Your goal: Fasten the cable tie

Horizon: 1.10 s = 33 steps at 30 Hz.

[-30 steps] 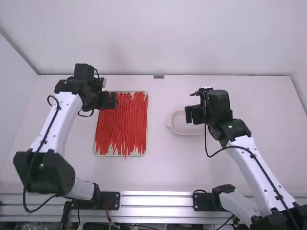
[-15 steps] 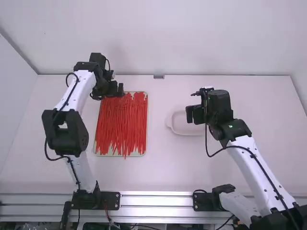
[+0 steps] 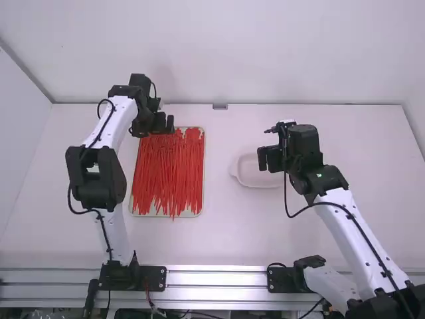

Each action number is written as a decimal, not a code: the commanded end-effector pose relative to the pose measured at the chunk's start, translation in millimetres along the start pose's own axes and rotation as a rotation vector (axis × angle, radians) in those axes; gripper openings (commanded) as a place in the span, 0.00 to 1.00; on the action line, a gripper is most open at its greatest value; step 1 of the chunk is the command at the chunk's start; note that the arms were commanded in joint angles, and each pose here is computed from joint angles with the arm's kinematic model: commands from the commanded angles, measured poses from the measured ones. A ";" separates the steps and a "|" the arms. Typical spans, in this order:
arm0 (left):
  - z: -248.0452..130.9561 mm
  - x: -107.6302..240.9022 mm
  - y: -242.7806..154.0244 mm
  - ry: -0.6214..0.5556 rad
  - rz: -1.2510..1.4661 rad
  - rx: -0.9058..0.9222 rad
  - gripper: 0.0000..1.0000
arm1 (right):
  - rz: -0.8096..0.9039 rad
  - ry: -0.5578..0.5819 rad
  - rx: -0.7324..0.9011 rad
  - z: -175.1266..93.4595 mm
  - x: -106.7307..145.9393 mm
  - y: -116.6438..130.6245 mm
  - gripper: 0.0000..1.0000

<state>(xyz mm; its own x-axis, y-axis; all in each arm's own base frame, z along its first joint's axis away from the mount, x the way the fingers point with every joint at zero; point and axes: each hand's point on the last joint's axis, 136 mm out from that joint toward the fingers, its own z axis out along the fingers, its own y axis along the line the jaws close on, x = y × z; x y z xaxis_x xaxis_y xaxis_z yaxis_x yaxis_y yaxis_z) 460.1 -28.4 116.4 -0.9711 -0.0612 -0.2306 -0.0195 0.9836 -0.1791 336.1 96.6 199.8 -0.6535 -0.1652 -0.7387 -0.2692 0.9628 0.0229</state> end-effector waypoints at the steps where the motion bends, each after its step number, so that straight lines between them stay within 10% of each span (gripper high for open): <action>1: 11.0 2.4 1.7 0.031 -0.005 -0.006 1.00 | 0.000 -0.022 -0.001 -5.8 -12.7 0.8 0.98; 16: 56.5 16.9 26.4 0.061 -0.070 -0.100 0.98 | 0.003 -0.014 -0.001 -5.8 -10.5 0.7 0.98; 33: 99.8 26.7 32.9 0.009 -0.067 -0.086 0.72 | 0.003 -0.016 -0.005 -5.8 -11.0 1.6 0.98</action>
<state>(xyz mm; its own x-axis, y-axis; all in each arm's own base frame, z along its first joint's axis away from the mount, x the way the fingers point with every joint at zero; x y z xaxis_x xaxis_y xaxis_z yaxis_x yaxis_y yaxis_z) 462.7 -14.8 19.6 -0.9644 -0.1186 -0.2363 -0.0930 0.9888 -0.1166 333.0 96.4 196.5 -0.6668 -0.1674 -0.7262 -0.2699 0.9625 0.0259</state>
